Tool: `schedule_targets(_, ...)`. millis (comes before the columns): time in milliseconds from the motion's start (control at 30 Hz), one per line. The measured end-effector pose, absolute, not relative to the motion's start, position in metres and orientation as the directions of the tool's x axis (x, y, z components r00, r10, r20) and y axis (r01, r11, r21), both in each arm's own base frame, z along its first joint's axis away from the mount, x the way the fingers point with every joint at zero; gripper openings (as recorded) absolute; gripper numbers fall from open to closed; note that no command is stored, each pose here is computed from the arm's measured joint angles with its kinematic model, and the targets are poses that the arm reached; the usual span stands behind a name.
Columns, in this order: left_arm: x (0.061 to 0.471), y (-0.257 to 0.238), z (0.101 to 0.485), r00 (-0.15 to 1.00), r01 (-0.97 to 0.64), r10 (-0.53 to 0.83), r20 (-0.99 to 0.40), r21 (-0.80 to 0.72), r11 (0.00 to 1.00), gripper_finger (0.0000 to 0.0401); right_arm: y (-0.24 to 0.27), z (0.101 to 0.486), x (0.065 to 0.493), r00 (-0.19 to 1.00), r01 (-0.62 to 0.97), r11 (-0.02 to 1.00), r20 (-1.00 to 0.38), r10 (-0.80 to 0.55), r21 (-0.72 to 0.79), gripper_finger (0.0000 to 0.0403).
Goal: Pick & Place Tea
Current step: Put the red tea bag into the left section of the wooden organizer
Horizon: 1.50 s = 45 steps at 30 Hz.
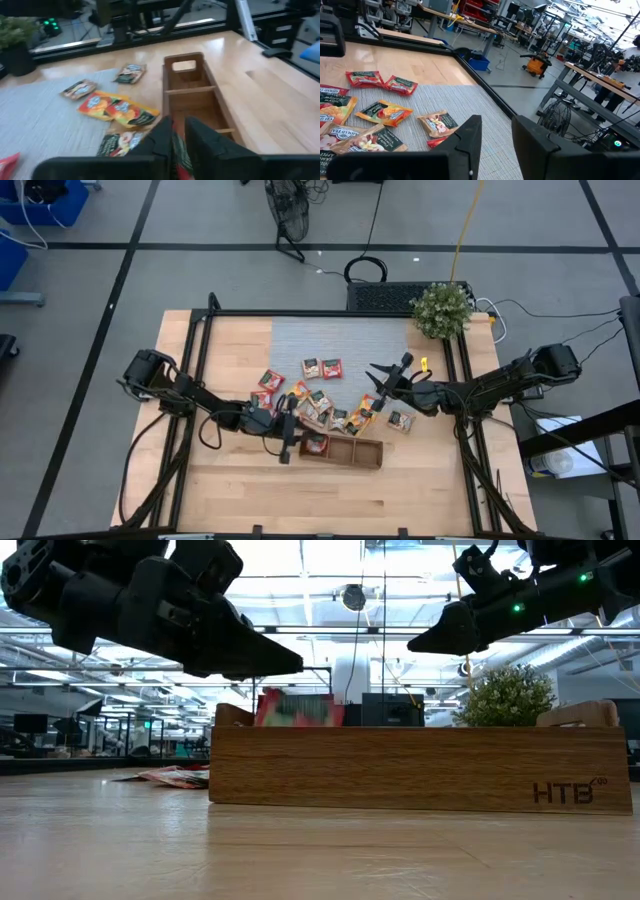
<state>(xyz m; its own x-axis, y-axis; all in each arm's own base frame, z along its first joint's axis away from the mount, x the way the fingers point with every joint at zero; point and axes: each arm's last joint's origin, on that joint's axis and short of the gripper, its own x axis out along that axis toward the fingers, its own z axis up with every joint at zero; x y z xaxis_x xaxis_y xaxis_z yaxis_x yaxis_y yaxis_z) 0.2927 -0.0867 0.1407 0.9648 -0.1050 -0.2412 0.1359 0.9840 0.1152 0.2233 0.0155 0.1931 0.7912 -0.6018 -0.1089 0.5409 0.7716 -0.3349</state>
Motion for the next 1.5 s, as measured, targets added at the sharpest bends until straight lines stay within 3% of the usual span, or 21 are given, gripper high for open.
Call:
schedule_targets(333,0.293,-0.087,0.141,0.966,0.14,-0.104,-0.238,0.139,0.98,0.014,0.015,0.192,0.223,0.79,0.538,0.771,-0.114,-0.602,-0.34,0.0094)
schedule_targets(800,0.291,-0.086,0.167,0.989,0.124,-0.113,-0.096,0.125,0.984,0.0145,0.013,0.191,0.224,0.812,0.501,0.793,-0.129,-0.569,-0.347,0.0095)
schedule_targets(967,0.282,-0.083,0.194,0.993,0.118,-0.113,-0.039,0.191,0.974,0.0145,-0.003,0.193,0.239,0.858,0.319,0.906,-0.322,-0.401,-0.278,0.0096)
schedule_targets(1267,0.264,-0.072,0.227,0.999,-0.039,0.042,-0.005,0.234,0.972,0.0145,-0.04,0.179,0.3,0.742,0.089,0.966,-0.631,-0.226,-0.241,0.0113)
schedule_targets(1500,0.264,-0.068,0.227,0.996,-0.073,0.083,-0.024,0.266,0.961,0.0145,-0.071,0.142,0.345,0.593,0.043,0.96,-0.767,-0.247,-0.275,0.0154)
